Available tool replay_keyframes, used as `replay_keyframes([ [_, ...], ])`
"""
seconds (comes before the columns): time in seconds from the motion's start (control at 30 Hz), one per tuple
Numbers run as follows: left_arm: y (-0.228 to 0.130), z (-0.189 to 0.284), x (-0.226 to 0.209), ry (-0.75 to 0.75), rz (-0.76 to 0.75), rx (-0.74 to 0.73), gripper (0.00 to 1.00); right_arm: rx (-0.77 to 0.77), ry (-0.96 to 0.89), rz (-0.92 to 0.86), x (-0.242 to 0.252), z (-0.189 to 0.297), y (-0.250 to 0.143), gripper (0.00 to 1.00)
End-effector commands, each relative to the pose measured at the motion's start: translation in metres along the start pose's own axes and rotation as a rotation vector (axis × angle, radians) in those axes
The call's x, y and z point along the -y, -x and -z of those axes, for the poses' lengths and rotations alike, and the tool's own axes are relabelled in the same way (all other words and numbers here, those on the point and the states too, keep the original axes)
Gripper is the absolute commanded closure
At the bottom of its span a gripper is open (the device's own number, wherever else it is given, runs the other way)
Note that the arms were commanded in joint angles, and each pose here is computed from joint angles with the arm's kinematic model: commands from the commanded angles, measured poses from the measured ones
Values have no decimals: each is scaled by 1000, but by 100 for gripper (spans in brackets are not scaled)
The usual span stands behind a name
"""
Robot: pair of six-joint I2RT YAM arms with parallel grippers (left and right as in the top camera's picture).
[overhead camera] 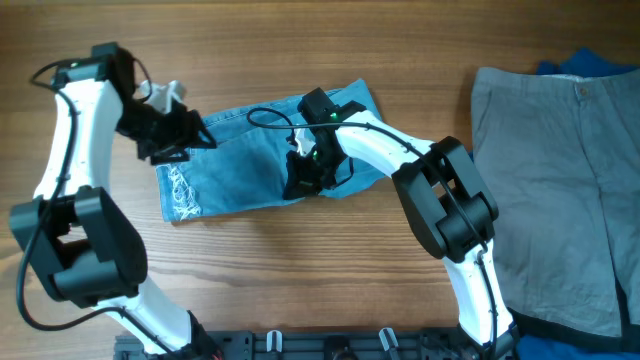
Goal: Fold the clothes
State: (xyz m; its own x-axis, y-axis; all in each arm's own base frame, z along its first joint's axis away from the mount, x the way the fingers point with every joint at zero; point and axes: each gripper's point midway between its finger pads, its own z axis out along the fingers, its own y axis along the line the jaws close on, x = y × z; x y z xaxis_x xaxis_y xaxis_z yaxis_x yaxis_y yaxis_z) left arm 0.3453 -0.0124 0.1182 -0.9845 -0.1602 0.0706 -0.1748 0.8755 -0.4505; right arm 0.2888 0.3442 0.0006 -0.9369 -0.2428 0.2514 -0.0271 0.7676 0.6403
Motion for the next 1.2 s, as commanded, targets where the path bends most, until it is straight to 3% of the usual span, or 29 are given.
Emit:
replay_keyframes([
  [0.0, -5, 7, -44, 46, 136, 14, 32, -45, -77, -78, 33, -26, -5, 96],
  [0.13, -13, -11, -75, -10, 226, 25, 0, -42, -76, -75, 33, -26, -4, 96],
  [0.33, -29, -67, -101, -1, 225, 38, 0, -50, -79, -60, 34, -26, -6, 96],
  [0.6, -33, -99, -104, -38, 188, 87, 1, -48, -69, -52, 32, -26, -5, 96],
  [0.63, -31, -102, -101, -43, 173, 94, 3, -48, -69, -52, 32, -26, -5, 96],
  [0.67, -31, -104, -97, -40, 159, 88, 17, -48, -69, -54, 32, -26, -5, 96],
  [0.7, -31, -105, -95, -40, 152, 85, 22, -48, -69, -56, 32, -26, -5, 96],
  [0.8, -26, -106, -88, -56, 124, 101, 15, -48, -69, -55, 32, -26, -5, 96],
  [0.83, -23, -107, -82, -79, 111, 109, 21, -46, -69, -58, 32, -26, -5, 96],
  [0.9, -24, -108, -80, -81, 108, 102, 62, -46, -68, -59, 32, -26, -4, 96],
  [0.97, -29, -107, -81, -83, 128, 84, 91, -49, -70, -60, 32, -26, -5, 96],
  [1.0, -30, -102, -83, -84, 156, 79, 96, -47, -69, -59, 32, -25, -5, 96],
  [1.17, -8, -24, -68, -82, 199, 144, 96, 40, -68, 89, 7, 3, 2, 96],
])
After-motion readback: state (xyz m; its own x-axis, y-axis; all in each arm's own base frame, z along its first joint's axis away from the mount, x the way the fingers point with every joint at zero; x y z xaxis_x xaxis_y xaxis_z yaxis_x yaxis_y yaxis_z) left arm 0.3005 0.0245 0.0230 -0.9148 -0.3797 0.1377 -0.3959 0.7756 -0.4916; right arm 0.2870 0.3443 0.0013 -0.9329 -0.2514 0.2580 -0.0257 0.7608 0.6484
